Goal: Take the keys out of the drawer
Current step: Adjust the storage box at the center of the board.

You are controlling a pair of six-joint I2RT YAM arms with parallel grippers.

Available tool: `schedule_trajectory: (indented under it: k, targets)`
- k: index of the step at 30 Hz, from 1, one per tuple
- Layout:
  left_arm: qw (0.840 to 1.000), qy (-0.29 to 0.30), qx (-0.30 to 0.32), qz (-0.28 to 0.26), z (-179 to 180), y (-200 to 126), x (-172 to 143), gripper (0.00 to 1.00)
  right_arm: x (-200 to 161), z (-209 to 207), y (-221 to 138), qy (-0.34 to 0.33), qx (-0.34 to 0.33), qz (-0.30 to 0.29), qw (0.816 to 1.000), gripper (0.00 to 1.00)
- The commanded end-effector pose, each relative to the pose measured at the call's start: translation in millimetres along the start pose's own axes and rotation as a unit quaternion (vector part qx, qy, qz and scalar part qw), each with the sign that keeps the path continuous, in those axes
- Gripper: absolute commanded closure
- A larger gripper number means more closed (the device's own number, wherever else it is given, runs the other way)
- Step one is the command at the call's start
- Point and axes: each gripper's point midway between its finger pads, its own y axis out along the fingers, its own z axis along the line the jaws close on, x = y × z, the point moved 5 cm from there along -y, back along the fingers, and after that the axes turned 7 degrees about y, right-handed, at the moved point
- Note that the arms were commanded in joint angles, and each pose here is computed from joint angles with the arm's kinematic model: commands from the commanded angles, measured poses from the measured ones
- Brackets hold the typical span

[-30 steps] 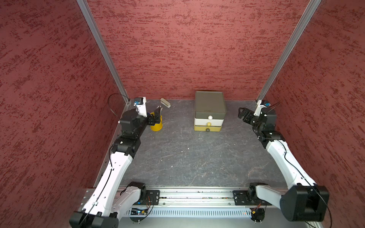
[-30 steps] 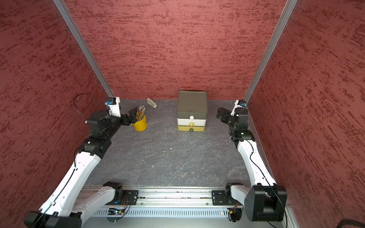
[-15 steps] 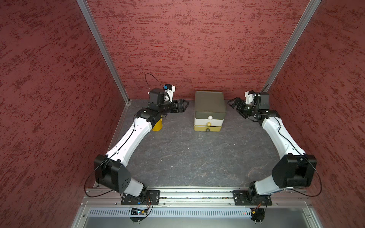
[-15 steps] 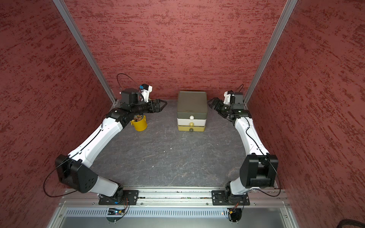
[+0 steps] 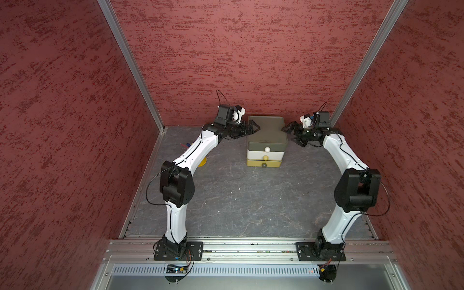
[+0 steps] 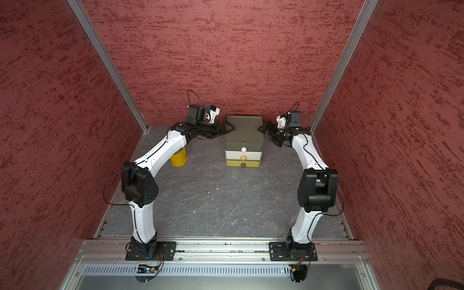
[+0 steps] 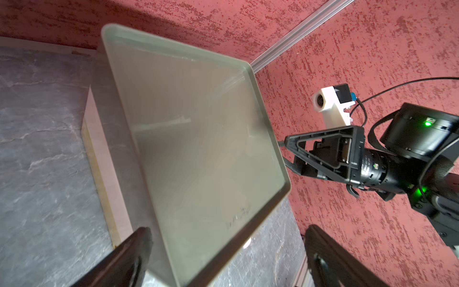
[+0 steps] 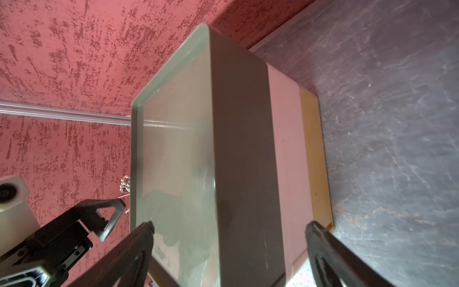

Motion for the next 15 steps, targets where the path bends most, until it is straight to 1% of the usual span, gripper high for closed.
schedule_trajectory:
  k: [1, 7, 12, 15]
  targets:
    - [0.999, -0.006, 0.02, 0.028, 6.2, 7.1, -5.7, 0.0, -1.0, 10.5, 0.7, -0.019, 0.015, 0.02, 1.0, 0.02]
    - [0.997, -0.009, 0.061, 0.039, 22.6, 18.2, -7.1, 0.0, 0.1, 8.7, 15.9, -0.014, 0.02, 0.041, 0.999, 0.02]
    - [0.996, -0.011, 0.064, 0.056, 28.7, 29.4, -10.0, 0.0, -2.4, 10.7, 26.9, -0.023, 0.017, 0.058, 0.998, 0.02]
    - [0.997, -0.009, 0.058, 0.055, 28.5, 34.0, -8.0, 0.0, -5.0, 10.6, 34.1, -0.022, 0.017, 0.067, 0.997, 0.01]
